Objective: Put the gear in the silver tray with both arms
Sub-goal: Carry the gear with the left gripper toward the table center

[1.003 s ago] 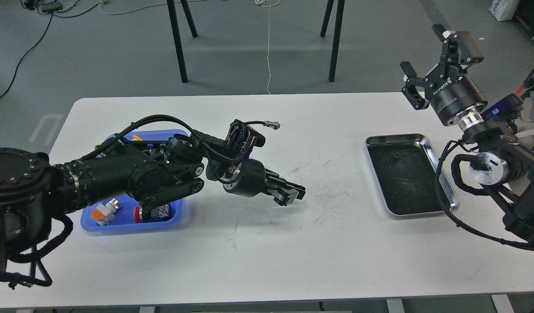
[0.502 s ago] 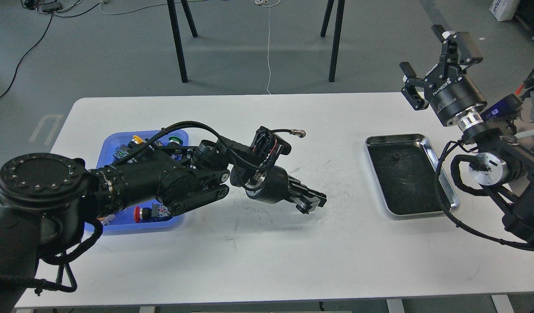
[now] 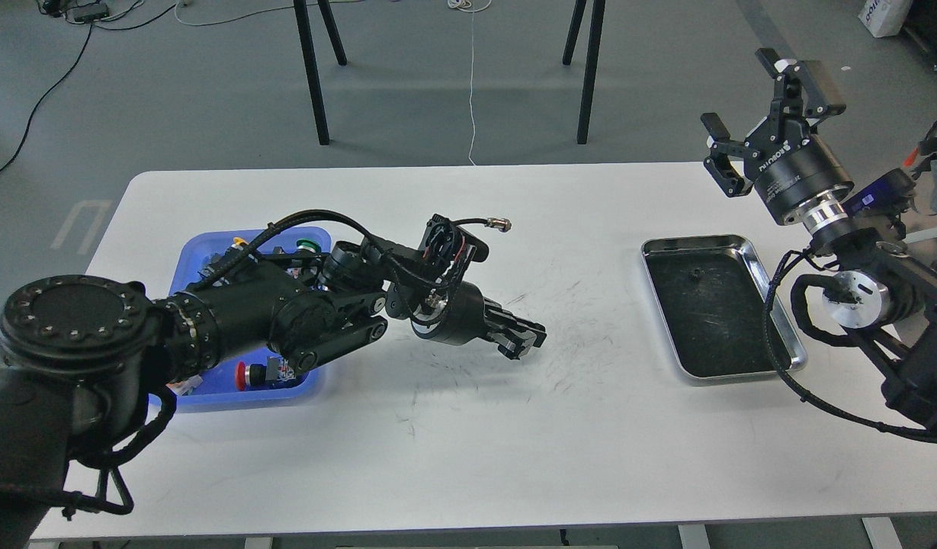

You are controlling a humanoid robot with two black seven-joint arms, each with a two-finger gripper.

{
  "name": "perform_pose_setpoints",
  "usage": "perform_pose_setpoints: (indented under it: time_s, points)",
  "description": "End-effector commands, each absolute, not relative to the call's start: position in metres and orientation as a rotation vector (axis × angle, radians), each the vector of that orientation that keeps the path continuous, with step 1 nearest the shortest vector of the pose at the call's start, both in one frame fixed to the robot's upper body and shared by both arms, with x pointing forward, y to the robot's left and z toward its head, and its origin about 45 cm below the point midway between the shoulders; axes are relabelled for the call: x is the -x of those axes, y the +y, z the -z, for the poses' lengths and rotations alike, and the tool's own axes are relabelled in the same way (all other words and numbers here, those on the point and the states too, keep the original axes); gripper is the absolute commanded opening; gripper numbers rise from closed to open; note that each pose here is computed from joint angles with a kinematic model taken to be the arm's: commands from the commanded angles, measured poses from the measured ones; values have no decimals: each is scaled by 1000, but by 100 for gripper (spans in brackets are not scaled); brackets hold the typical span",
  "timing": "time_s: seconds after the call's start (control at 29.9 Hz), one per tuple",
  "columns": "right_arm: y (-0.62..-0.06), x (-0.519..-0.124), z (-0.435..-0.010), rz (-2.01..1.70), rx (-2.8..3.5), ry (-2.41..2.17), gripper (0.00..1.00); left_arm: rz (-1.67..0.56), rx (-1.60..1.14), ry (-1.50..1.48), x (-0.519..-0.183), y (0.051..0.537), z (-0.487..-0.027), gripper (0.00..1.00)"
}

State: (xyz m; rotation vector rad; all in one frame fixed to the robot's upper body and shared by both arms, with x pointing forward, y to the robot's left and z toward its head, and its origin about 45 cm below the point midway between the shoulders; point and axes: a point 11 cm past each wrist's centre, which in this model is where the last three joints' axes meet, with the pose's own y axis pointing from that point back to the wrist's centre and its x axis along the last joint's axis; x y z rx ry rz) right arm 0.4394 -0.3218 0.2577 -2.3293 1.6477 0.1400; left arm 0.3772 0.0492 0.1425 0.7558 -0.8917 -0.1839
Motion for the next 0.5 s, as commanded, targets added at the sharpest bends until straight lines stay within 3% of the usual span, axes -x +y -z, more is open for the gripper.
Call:
perform_pose_setpoints:
  time_s: [0.0,0.47]
  points:
    - [-321,-439,-258,-141,2330,1644,98,175,-773,-891,-381,54,-140,27]
    - [-323,-438,-254,-146,2334,1655,98,201,-771,-869,-369,55,-128,28]
